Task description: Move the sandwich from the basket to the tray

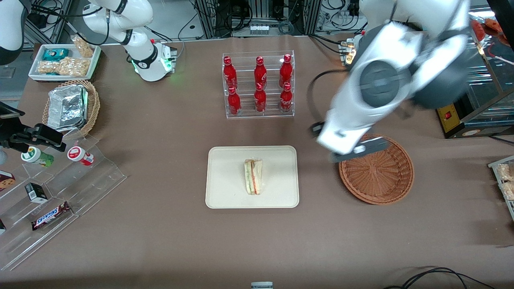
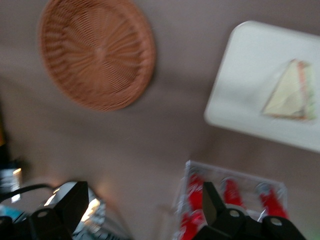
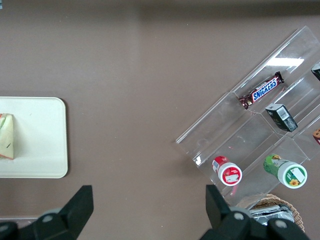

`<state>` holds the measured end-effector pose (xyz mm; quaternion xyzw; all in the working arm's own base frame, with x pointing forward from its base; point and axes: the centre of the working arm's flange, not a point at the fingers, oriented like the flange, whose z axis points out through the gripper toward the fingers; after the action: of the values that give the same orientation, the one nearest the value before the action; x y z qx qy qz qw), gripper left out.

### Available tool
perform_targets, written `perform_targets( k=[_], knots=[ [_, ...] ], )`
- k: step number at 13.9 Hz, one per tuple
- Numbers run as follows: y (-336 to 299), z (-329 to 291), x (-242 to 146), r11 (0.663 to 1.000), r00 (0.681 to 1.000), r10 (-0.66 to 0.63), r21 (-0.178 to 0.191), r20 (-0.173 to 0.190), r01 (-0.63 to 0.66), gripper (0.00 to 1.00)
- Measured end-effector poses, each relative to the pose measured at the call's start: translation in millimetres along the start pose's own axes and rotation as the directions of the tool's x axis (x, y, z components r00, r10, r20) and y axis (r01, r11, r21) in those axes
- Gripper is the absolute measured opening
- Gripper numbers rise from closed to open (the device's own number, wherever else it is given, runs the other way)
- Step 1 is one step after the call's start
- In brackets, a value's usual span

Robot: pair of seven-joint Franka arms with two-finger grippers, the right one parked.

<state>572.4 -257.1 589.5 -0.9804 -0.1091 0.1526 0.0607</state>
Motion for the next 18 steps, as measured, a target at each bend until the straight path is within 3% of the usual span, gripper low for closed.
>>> perform_targets(
  k=[2, 6, 9, 12, 14, 18],
  knots=[
    [-78, -22, 0, 0.999, 0.998, 0.032, 0.015, 0.057, -0.033, 1.00],
    [-193, -21, 12, 1.000, 0.995, -0.028, -0.008, 0.101, 0.029, 1.00],
    [-205, 4, 8, 0.997, 0.996, -0.071, -0.003, 0.061, 0.071, 1.00],
    [-203, 14, -16, 0.999, 0.998, 0.039, 0.019, 0.041, -0.040, 1.00],
    [-219, 7, -22, 0.994, 0.994, 0.107, 0.011, 0.024, -0.108, 1.00],
    [-237, -8, -26, 0.993, 0.993, 0.119, -0.008, -0.015, -0.119, 1.00]
  ],
)
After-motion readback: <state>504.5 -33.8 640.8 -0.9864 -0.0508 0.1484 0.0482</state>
